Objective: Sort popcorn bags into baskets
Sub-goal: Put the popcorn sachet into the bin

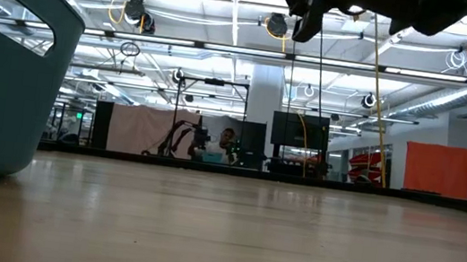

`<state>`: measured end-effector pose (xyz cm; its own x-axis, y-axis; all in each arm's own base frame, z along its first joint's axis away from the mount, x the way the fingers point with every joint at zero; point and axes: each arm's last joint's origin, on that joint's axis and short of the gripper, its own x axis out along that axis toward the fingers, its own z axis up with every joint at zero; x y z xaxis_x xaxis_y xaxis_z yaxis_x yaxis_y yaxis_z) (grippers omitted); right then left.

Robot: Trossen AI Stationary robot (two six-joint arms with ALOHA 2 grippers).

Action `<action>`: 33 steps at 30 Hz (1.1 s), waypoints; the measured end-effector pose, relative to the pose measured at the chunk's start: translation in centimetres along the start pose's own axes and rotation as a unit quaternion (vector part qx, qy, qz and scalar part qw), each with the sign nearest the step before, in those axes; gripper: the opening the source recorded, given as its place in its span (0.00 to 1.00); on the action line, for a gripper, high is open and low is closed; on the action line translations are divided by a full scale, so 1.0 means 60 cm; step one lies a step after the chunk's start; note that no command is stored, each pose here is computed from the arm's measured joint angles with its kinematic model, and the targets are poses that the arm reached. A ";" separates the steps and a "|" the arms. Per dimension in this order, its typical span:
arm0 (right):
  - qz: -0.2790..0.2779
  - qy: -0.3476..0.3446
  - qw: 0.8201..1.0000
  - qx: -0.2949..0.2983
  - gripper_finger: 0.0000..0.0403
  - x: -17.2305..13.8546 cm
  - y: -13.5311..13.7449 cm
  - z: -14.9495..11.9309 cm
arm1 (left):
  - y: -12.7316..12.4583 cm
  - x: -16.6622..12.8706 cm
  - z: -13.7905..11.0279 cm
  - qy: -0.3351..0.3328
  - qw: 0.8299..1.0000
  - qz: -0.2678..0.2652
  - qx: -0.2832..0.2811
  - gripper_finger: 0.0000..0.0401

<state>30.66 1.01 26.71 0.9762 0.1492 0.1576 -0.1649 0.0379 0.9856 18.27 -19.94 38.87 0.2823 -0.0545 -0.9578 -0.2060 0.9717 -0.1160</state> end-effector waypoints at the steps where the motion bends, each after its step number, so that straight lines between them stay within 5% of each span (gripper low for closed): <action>1: -0.003 0.004 1.000 0.001 0.58 0.000 -0.001 -0.004 | -0.011 0.012 -0.001 0.007 1.000 0.009 -0.001 0.05; 11: -0.010 0.029 1.000 -0.004 0.58 0.003 -0.002 -0.031 | -0.084 0.119 -0.008 0.128 0.990 0.056 0.007 0.05; 23: -0.015 0.053 0.998 -0.022 0.58 0.004 -0.004 -0.057 | -0.082 0.123 -0.004 0.086 0.991 0.079 0.057 0.05; 33: -0.015 0.054 0.998 -0.037 0.58 0.003 -0.003 -0.081 | -0.079 0.152 -0.032 0.125 0.984 0.108 0.060 0.13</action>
<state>30.20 5.83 26.29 0.9607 0.2521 0.1157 -0.1490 0.1170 0.9819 20.05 -25.47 30.17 0.0020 0.1162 -0.9932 -0.1196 0.9861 0.1151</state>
